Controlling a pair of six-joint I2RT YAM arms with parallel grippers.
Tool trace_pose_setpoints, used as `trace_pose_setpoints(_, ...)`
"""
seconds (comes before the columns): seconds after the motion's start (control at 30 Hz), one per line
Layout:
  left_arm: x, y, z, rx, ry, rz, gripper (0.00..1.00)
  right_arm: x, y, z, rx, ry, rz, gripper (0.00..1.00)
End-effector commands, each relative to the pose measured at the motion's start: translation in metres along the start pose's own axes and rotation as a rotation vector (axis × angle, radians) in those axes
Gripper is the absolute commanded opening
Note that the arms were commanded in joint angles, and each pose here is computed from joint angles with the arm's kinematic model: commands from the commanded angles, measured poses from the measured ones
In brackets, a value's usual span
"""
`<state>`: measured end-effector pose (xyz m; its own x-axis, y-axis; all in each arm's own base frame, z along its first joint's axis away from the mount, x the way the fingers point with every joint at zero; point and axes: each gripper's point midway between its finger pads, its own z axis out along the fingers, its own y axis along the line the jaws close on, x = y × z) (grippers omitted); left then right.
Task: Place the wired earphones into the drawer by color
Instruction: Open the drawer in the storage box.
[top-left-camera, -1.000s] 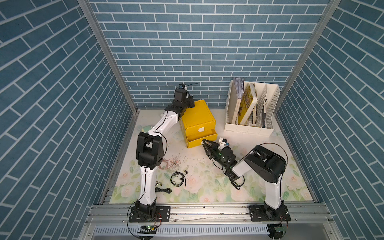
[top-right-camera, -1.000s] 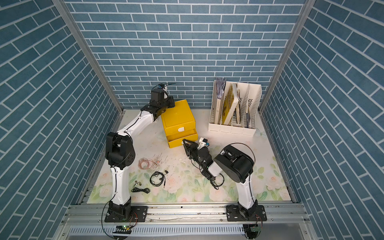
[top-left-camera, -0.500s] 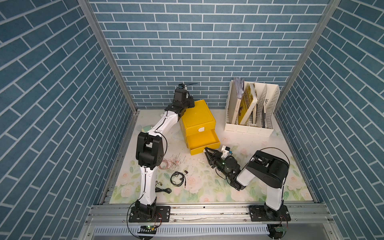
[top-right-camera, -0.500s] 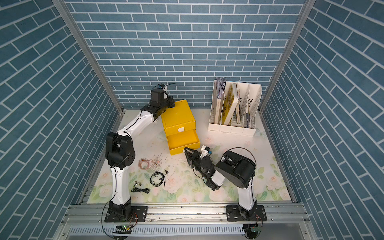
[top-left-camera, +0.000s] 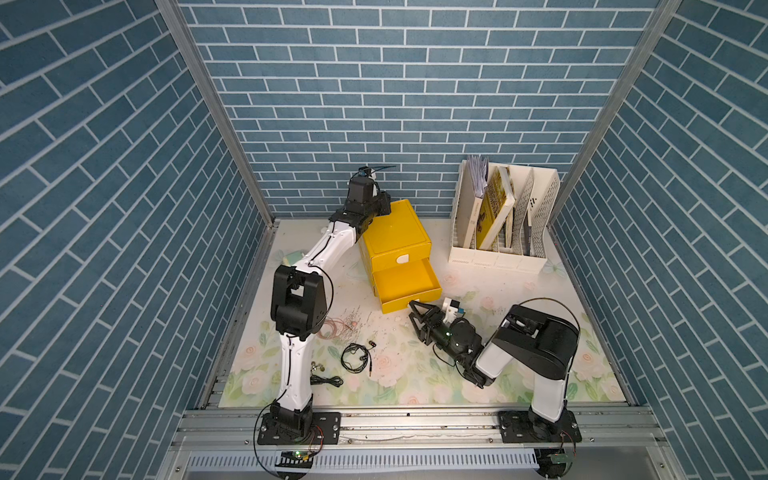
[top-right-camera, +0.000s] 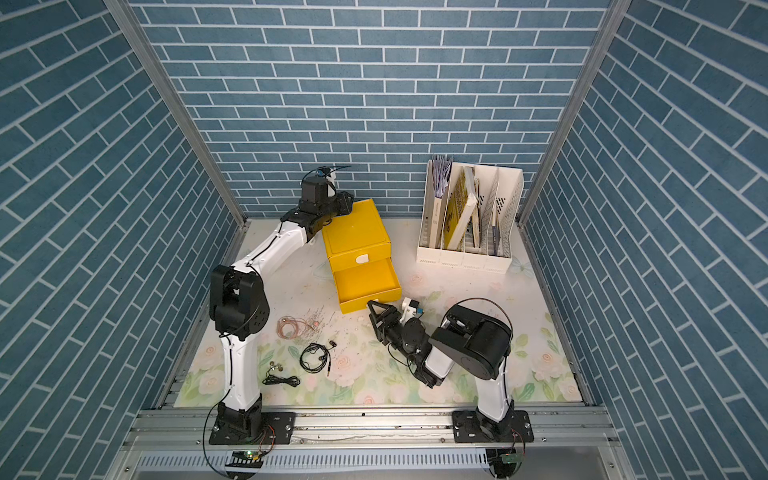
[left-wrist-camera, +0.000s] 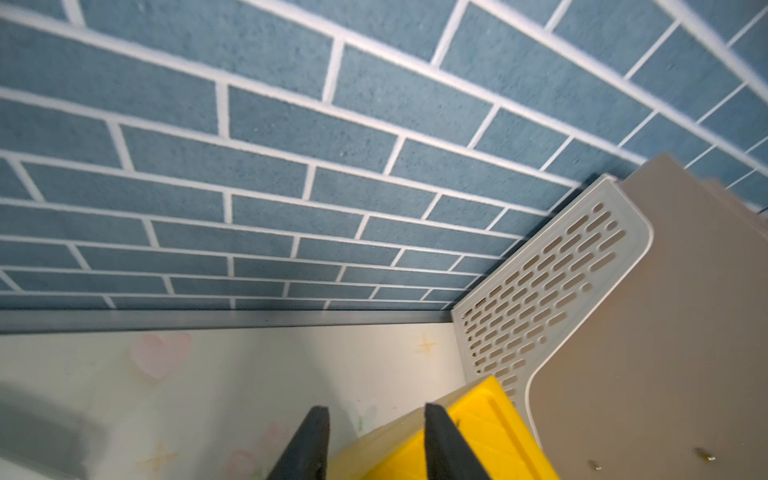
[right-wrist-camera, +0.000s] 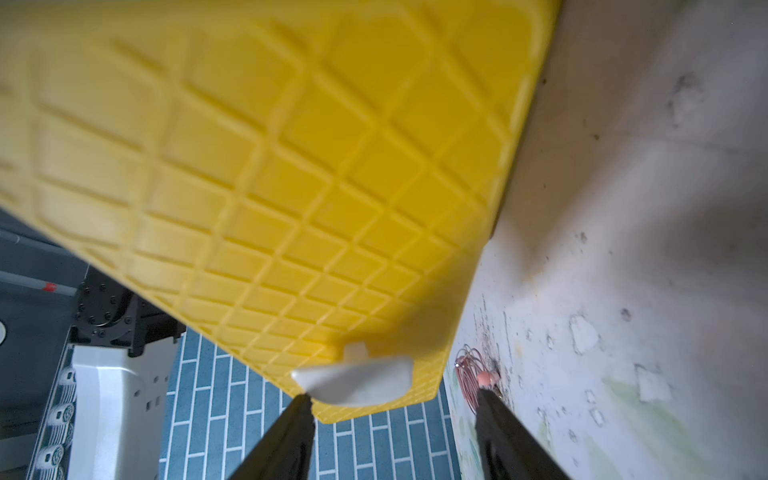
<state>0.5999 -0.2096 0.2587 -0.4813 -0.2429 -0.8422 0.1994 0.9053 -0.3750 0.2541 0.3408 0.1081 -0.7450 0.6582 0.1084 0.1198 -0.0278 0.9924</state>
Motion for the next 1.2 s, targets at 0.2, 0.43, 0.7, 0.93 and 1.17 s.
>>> trace_pose_setpoints(0.2,0.024,0.025,-0.028,-0.075,0.149,-0.046,0.72,0.002,0.008,-0.017,0.071,0.021,-0.080,0.75)
trace_pose_setpoints(0.43,-0.064,0.020,-0.105,-0.099,-0.023,-0.011,1.00,-0.003,-0.014,-0.065,0.275,0.035,-0.195,0.78)
trace_pose_setpoints(0.7,-0.100,-0.011,-0.250,-0.061,-0.187,0.031,1.00,-0.050,0.008,-0.157,0.535,-0.145,-0.445,0.76)
trace_pose_setpoints(0.93,-0.005,-0.022,-0.290,-0.038,-0.076,-0.011,1.00,-0.086,0.066,-0.170,0.733,-0.120,-0.761,0.75)
trace_pose_setpoints(1.17,0.066,-0.032,-0.305,-0.099,0.001,-0.016,0.98,-0.092,0.064,-0.120,0.961,0.225,-1.054,0.75)
